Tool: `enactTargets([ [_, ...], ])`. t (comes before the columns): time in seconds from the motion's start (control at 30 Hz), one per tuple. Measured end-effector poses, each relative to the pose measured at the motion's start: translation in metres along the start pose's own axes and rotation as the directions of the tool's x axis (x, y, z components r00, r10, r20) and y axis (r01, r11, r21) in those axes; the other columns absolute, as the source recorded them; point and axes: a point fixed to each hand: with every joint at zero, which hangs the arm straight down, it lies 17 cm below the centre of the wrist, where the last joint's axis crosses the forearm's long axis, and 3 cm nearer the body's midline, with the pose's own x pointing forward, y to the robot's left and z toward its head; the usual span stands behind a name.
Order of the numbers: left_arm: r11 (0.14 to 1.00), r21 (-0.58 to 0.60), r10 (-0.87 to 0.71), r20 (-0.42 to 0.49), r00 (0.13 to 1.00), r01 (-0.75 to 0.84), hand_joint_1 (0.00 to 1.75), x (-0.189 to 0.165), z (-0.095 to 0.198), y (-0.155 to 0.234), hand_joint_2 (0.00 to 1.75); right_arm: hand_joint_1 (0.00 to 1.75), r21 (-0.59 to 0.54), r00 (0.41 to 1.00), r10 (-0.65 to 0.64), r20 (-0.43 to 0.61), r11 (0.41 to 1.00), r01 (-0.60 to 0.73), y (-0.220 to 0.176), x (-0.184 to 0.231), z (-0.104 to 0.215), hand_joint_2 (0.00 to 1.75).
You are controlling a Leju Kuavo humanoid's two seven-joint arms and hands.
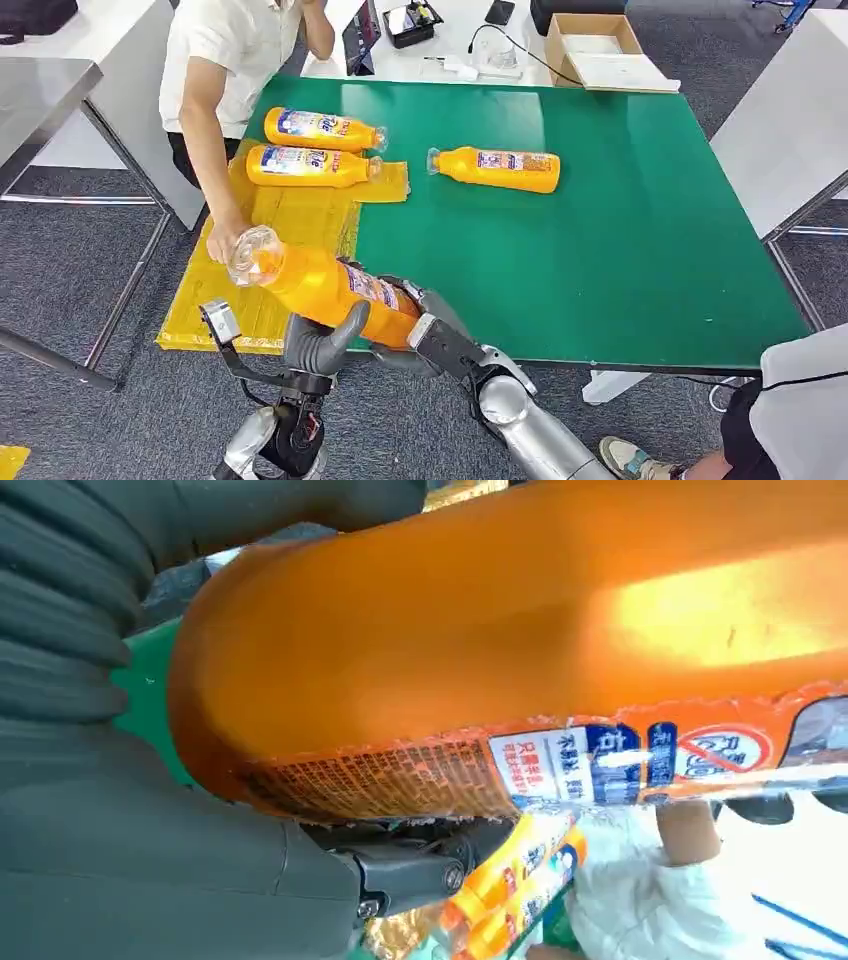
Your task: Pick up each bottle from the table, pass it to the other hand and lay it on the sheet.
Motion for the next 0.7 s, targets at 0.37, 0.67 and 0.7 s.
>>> enactTargets([
  [0.37,0.970,0.237,0.066,-0.037,0.997,-0.056,1.75,0.014,-0.014,0.083,1.75,0.00,-0.024,0.996,0.013,0.087,1.000,-0.011,0.028,0.017,0.020,0.00],
  [0.67,0.892,0.450,0.052,0.001,0.999,-0.047,1.75,0.045,-0.021,0.177,1.75,0.00,0.008,0.972,0.077,0.221,0.997,-0.080,0.065,0.068,0.008,0.00],
  [0.7,0.875,0.483,0.041,0.007,0.999,-0.039,1.75,0.048,-0.019,0.186,1.75,0.00,-0.002,0.970,0.064,0.235,0.998,-0.066,0.065,0.074,0.007,0.00],
])
